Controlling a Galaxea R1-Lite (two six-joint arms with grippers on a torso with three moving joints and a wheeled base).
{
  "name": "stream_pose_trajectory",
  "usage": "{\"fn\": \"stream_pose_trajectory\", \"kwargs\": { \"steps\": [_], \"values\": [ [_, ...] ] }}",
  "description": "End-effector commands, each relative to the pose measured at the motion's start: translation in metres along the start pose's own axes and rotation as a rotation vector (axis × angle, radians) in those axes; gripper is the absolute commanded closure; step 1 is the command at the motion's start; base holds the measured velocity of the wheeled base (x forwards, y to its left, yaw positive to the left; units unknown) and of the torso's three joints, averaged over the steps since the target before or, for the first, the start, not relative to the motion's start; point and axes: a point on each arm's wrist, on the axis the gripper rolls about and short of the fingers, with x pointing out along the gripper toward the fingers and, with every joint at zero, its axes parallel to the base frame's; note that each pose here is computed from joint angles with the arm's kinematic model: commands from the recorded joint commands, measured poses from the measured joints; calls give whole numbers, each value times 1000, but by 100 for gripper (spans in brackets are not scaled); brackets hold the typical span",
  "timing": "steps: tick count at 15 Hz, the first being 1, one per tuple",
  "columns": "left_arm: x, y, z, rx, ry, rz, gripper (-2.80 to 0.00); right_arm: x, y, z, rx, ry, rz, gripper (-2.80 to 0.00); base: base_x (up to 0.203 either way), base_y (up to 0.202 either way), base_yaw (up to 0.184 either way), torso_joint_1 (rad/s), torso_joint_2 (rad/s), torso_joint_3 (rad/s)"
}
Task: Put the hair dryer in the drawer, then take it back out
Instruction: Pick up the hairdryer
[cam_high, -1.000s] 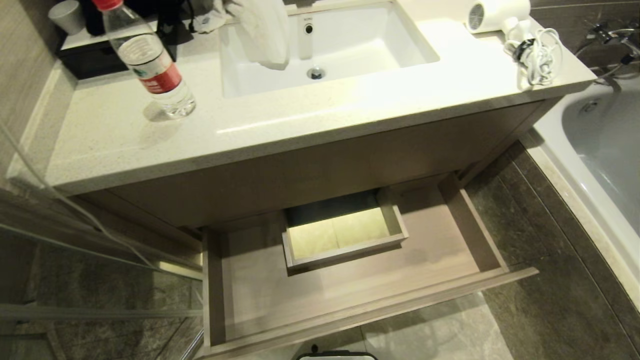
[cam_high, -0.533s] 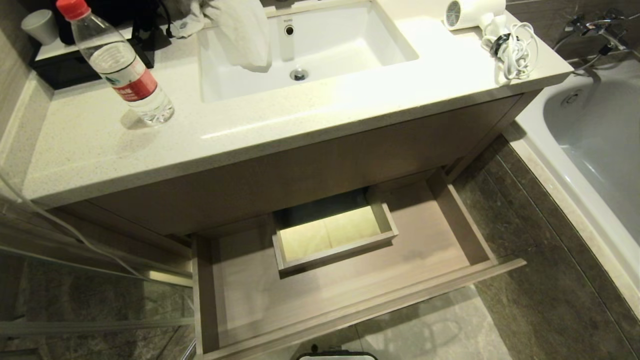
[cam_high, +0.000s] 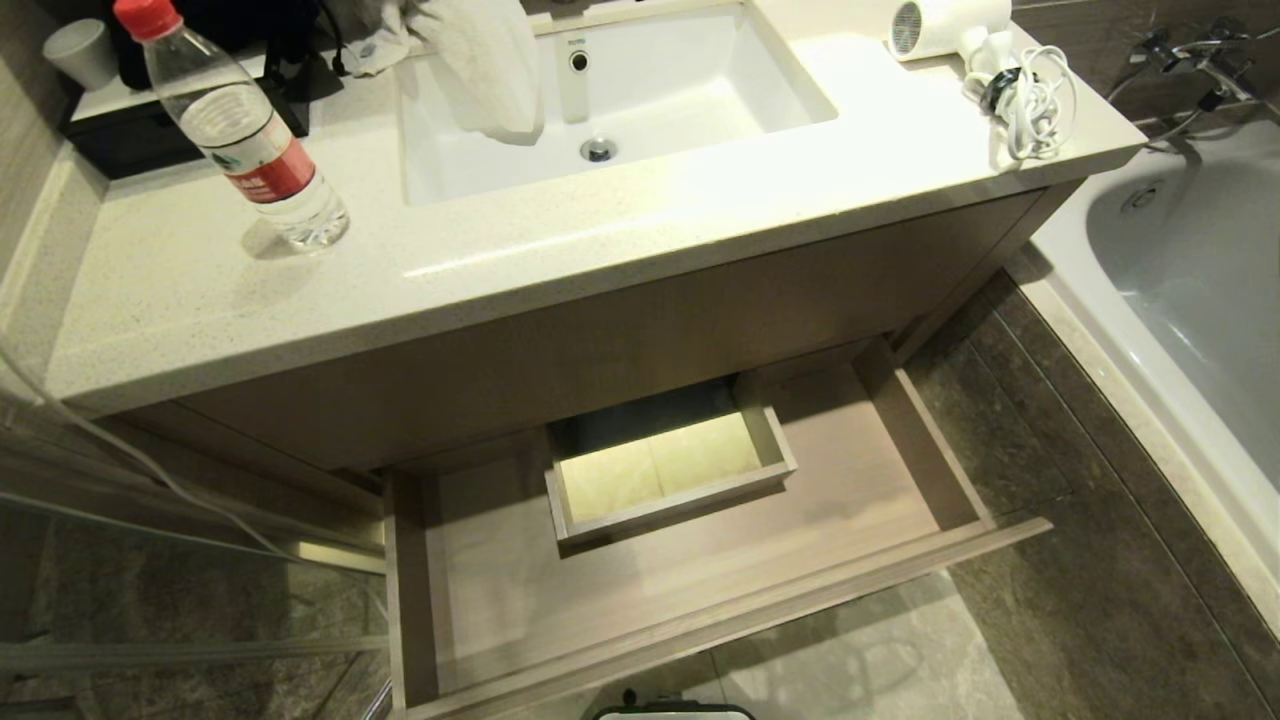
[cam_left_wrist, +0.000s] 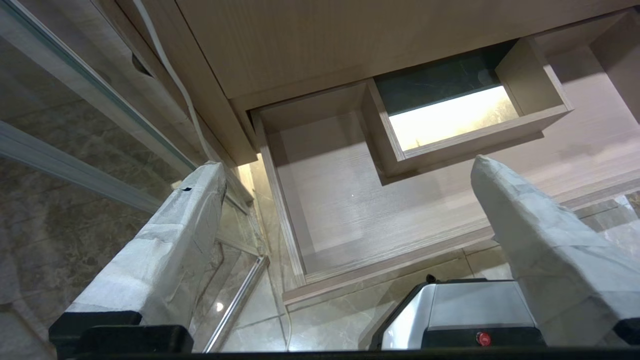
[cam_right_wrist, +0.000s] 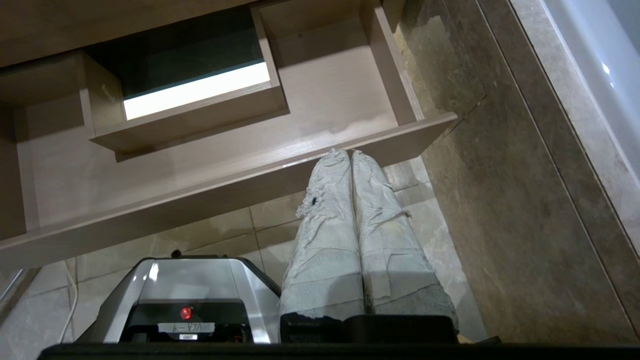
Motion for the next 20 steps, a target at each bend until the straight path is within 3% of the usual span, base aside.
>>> {"fn": "stream_pose_trajectory", "kwargs": {
  "steps": [1, 6, 20],
  "values": [
    [0, 0, 0, -1, 0, 0, -280, 0, 0, 0, -3, 2, -1, 0, 0, 0, 0, 0, 0, 0],
    [0, 0, 0, -1, 0, 0, -280, 0, 0, 0, -8, 2, -1, 0, 0, 0, 0, 178, 2, 188],
    [0, 0, 0, -1, 0, 0, -280, 0, 0, 0, -8, 2, 2, 0, 0, 0, 0, 322, -104, 211]
  ]
}}
